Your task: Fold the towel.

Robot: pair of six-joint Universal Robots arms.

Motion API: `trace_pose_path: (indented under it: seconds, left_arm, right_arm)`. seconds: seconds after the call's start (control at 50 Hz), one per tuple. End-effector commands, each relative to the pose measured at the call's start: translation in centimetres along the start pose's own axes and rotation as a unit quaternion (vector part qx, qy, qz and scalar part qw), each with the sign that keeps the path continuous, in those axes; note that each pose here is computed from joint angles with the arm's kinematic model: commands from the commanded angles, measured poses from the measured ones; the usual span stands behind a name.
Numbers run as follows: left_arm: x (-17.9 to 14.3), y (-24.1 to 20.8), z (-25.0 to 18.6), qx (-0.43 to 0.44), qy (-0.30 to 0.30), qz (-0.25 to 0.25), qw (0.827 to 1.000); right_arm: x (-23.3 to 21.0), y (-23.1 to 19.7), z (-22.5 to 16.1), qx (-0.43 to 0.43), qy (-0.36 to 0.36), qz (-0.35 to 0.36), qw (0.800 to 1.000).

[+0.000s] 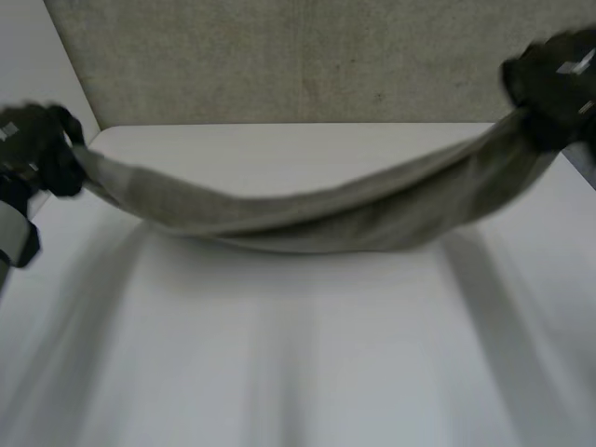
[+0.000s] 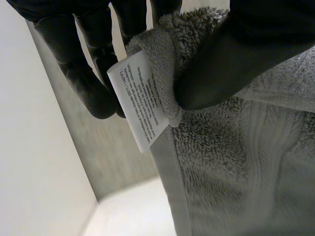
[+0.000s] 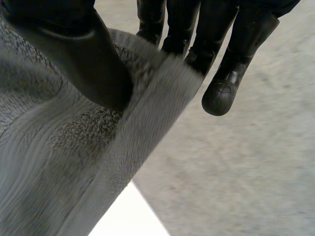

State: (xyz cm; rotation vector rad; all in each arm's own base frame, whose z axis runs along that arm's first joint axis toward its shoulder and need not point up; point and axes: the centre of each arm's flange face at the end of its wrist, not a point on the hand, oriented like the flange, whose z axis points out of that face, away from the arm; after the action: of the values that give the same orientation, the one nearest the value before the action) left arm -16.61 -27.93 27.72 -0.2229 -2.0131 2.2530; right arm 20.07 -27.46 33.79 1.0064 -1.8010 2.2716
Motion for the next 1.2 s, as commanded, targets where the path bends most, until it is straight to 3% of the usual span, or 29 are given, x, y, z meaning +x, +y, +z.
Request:
trace_pose_path:
  seconds: [0.02, 0.14, 0.32, 0.46, 0.52, 0.56, 0.62, 0.66, 0.72, 0.76, 0.84, 0.98, 1.06, 1.2]
  left_arm:
    - [0.2, -6.2, -1.4, 0.037, 0.014, 0.002, 0.999]
    - [0.5, -8.3, -1.3, 0.034, 0.02, 0.001, 0.999]
    - [0.3, -1.8, 3.6, -0.066, 0.023, -0.005, 0.998]
    - [0.3, 1.2, 8.8, -0.095, 0.029, 0.029, 0.995]
    - [1.4, 0.2, 11.4, -0.068, 0.042, 0.056, 0.995]
    - [1.9, -0.9, 12.6, -0.041, 0.041, 0.063, 0.996]
    - [1.8, -4.5, 14.3, 0.028, 0.017, 0.061, 0.998]
    - [1.5, -8.5, 14.8, 0.099, -0.011, 0.031, 0.995]
    - [1.6, -9.9, 14.8, 0.129, -0.013, 0.005, 0.991]
    - [1.8, -12.4, 14.4, 0.183, -0.001, -0.045, 0.982]
    - [2.0, -12.7, 14.2, 0.194, 0.012, -0.072, 0.978]
    - [2.5, -4.9, 14.1, 0.085, 0.024, -0.07, 0.994]
    - [2.0, -0.5, 13.7, 0.029, 0.016, -0.07, 0.997]
    - [1.4, 9.7, 11.1, -0.075, 0.012, -0.072, 0.994]
  right_arm:
    - [4.4, -4.6, -1.5, -0.041, 0.005, -0.006, 0.999]
    - [4.4, -3.6, -0.4, -0.081, -0.032, -0.024, 0.996]
    - [2.1, 2.1, 3.1, -0.151, -0.093, -0.042, 0.983]
    - [1.2, 3.9, 7.8, -0.108, -0.076, -0.052, 0.99]
    - [0.9, 2.9, 10.6, -0.057, -0.039, -0.073, 0.995]
    - [1.2, 0.1, 13.1, 0.022, 0.029, -0.091, 0.995]
    - [1.6, -1.5, 14.0, 0.069, 0.068, -0.089, 0.991]
    - [2.9, -3.9, 14.8, 0.15, 0.133, -0.062, 0.978]
    - [4.4, -5.8, 14.4, 0.204, 0.165, -0.028, 0.965]
    - [4.6, -6.3, 13.9, 0.212, 0.161, -0.014, 0.964]
    - [4.3, -6.3, 13.2, 0.198, 0.142, -0.001, 0.97]
    - [0.1, -1.0, 13.7, 0.097, 0.034, 0.013, 0.995]
    - [-1.4, 1.4, 13.6, 0.059, 0.001, 0.019, 0.998]
    - [-6.5, 9.4, 11.0, -0.058, -0.098, 0.021, 0.993]
